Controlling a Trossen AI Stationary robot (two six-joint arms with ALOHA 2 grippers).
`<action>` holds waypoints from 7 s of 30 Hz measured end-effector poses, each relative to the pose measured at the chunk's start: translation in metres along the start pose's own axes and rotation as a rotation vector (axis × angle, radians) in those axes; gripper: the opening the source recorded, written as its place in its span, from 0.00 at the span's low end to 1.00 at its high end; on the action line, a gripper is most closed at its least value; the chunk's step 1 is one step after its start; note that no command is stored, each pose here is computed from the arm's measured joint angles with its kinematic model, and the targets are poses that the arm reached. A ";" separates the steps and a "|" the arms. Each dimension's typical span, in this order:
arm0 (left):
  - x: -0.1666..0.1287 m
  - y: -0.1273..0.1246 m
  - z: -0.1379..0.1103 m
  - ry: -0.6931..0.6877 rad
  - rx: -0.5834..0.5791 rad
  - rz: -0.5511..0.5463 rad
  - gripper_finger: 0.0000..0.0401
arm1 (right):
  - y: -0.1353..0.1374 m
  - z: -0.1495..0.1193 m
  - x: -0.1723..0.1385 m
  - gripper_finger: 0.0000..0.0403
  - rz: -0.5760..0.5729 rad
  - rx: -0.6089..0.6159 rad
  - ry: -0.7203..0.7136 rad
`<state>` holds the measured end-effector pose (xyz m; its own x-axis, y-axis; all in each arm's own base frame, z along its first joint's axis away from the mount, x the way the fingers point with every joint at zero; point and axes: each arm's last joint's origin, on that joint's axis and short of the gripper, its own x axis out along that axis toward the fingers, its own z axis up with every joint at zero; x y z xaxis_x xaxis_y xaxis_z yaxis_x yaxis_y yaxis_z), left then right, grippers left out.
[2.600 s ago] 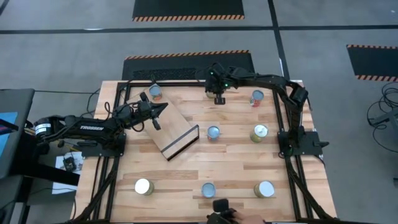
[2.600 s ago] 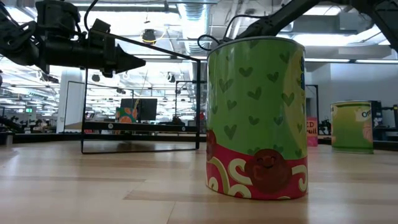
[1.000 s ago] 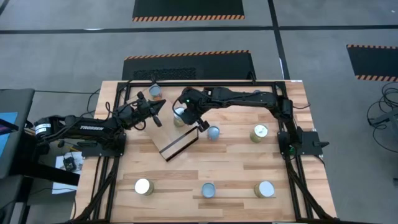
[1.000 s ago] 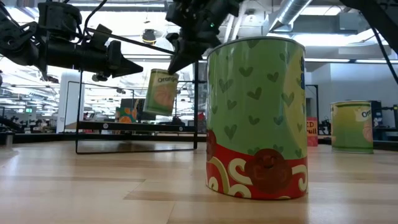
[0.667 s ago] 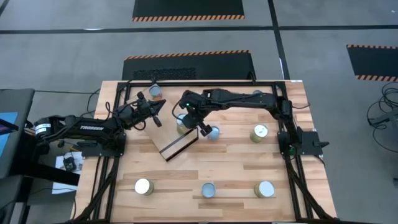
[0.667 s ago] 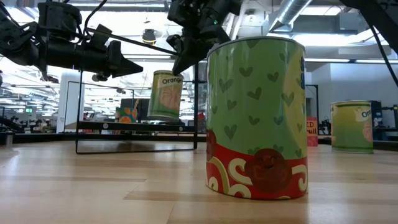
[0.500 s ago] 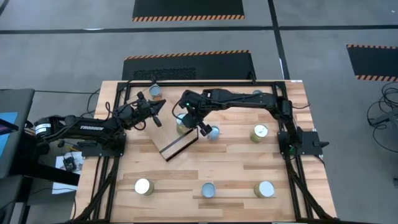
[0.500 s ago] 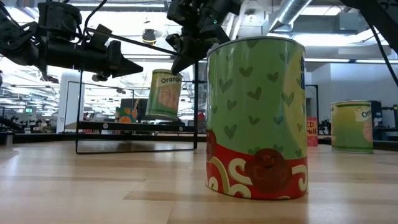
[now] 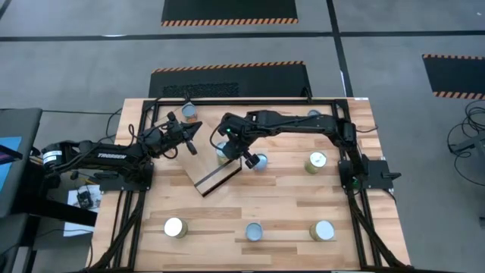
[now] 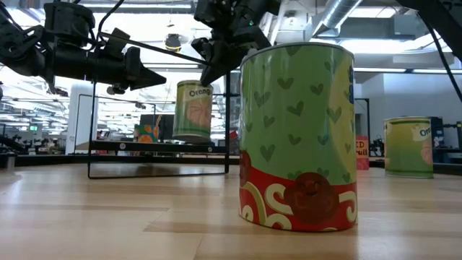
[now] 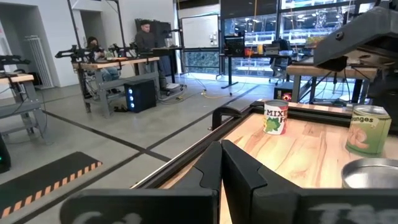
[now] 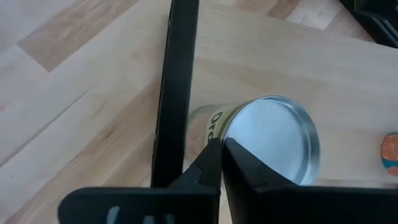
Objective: Pick and place cans onto a shelf
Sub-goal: Put the top large canned oranges on the shelf, then put the canned mixed fruits on the shelf
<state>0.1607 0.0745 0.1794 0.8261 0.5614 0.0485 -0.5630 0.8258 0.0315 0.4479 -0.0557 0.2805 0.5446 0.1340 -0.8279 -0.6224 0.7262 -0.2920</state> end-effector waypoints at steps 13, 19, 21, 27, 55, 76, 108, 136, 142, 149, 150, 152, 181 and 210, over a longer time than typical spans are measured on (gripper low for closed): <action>0.000 0.000 0.000 0.000 0.000 -0.002 0.00 | -0.001 0.001 0.000 0.14 -0.007 -0.008 -0.006; 0.000 0.000 0.000 0.000 0.000 -0.002 0.00 | -0.002 0.002 0.000 0.14 -0.020 -0.012 -0.017; 0.000 0.000 0.000 0.000 0.000 -0.002 0.00 | -0.004 0.004 0.000 0.14 -0.041 -0.019 -0.035; 0.000 0.000 -0.001 0.006 0.006 -0.002 0.00 | -0.005 0.007 -0.019 0.08 -0.115 -0.020 -0.016; 0.000 -0.001 -0.002 0.014 0.017 -0.032 0.00 | 0.102 -0.094 -0.093 0.01 -0.326 0.552 -0.187; 0.000 -0.002 -0.002 0.014 0.003 -0.054 0.00 | 0.099 -0.252 -0.126 0.32 -0.486 1.391 0.479; 0.000 -0.002 -0.002 0.014 0.003 -0.054 0.00 | 0.088 -0.279 -0.121 0.45 -0.604 1.412 0.598; 0.000 -0.002 -0.001 0.013 -0.002 -0.061 0.00 | 0.065 -0.268 -0.099 0.08 -0.467 1.209 0.631; 0.000 -0.002 -0.001 0.013 0.000 -0.060 0.00 | 0.039 -0.226 -0.115 0.06 -0.491 1.069 0.532; 0.000 -0.004 -0.001 0.008 0.030 -0.135 0.00 | 0.016 -0.156 -0.129 0.02 -0.517 0.817 0.351; 0.000 -0.005 -0.001 0.006 0.038 -0.161 0.00 | 0.014 -0.145 -0.132 0.02 -0.528 0.768 0.313; 0.000 -0.005 -0.001 0.001 0.038 -0.194 0.00 | 0.013 -0.123 -0.135 0.03 -0.511 0.686 0.233; 0.002 0.029 -0.014 0.132 -0.081 -0.133 0.00 | -0.050 -0.005 -0.031 0.03 -0.184 0.094 0.153; 0.001 0.029 -0.015 0.143 -0.080 -0.129 0.00 | -0.049 -0.008 0.019 0.03 -0.044 -0.004 0.105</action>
<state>0.1457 0.1002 0.1654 0.8892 0.4479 -0.0930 -0.4536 0.8897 -0.0518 0.4846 -0.0943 0.2758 0.5092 0.0306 -0.8601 -0.6016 0.7273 -0.3303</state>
